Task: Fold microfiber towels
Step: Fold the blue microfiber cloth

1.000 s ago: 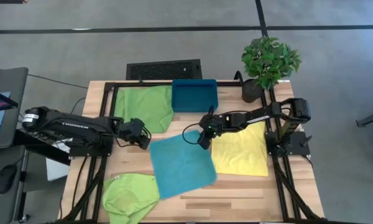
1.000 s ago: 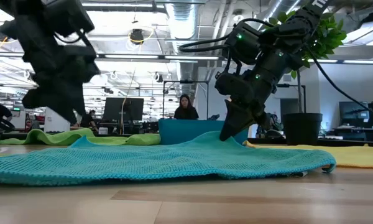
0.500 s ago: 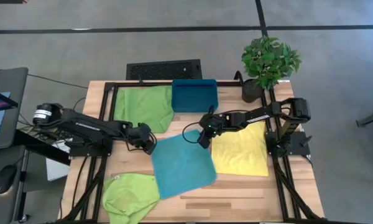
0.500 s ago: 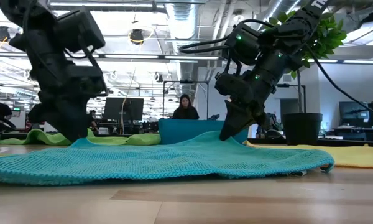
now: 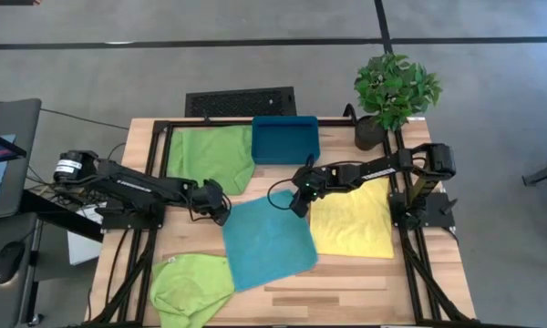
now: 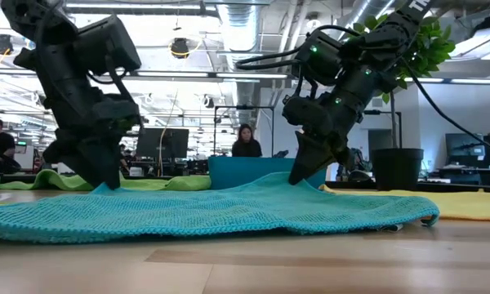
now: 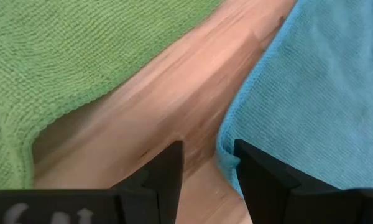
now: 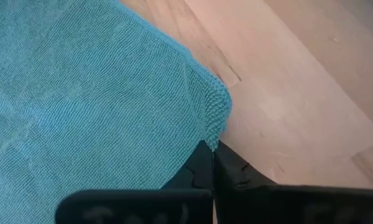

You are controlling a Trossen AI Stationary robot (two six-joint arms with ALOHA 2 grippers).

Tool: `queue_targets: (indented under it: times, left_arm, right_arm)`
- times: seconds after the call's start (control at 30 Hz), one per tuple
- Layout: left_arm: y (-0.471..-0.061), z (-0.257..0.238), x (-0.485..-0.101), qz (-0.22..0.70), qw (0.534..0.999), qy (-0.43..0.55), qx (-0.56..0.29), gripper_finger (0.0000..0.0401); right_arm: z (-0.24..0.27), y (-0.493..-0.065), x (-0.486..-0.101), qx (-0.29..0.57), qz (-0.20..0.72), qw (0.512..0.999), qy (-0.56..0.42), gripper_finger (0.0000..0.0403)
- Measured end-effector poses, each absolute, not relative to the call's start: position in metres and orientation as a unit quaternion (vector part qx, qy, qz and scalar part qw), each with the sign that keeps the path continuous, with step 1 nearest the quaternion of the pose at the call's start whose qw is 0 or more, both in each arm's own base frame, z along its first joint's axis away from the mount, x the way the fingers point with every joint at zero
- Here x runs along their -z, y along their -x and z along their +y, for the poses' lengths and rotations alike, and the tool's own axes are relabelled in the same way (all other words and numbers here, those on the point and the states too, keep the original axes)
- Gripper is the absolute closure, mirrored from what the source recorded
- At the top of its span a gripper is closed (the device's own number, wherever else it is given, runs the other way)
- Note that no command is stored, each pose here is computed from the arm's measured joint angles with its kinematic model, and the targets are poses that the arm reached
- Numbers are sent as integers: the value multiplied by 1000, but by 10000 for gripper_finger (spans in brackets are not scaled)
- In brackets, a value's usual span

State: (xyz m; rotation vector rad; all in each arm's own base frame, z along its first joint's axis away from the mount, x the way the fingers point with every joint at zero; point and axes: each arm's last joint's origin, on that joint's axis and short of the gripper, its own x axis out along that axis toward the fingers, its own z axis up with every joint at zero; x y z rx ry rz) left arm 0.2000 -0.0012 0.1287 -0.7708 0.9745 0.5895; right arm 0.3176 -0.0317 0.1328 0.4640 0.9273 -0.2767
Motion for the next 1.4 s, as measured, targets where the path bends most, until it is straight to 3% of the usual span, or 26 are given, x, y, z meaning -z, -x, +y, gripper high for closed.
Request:
queue_targets:
  times: [0.2, 0.43, 0.83, 1.1, 1.4]
  left_arm:
    - [-204, -1, -129, 459, 771, 345, -275, 287]
    - [-212, -1, -136, 454, 792, 322, -250, 391]
    - [-230, -2, -161, 442, 836, 243, -217, 400]
    - [-235, -25, -175, 468, 863, 139, -132, 401]
    - [-232, -62, -180, 471, 874, 107, -48, 401]
  right_arm:
    - [-32, -317, -133, 132, 443, 859, -221, 392]
    - [-35, -317, -133, 136, 440, 859, -223, 392]
    - [-44, -316, -133, 135, 440, 864, -203, 391]
    - [-33, -315, -146, 106, 432, 879, -170, 391]
    - [-14, -304, -167, 71, 442, 883, -141, 391]
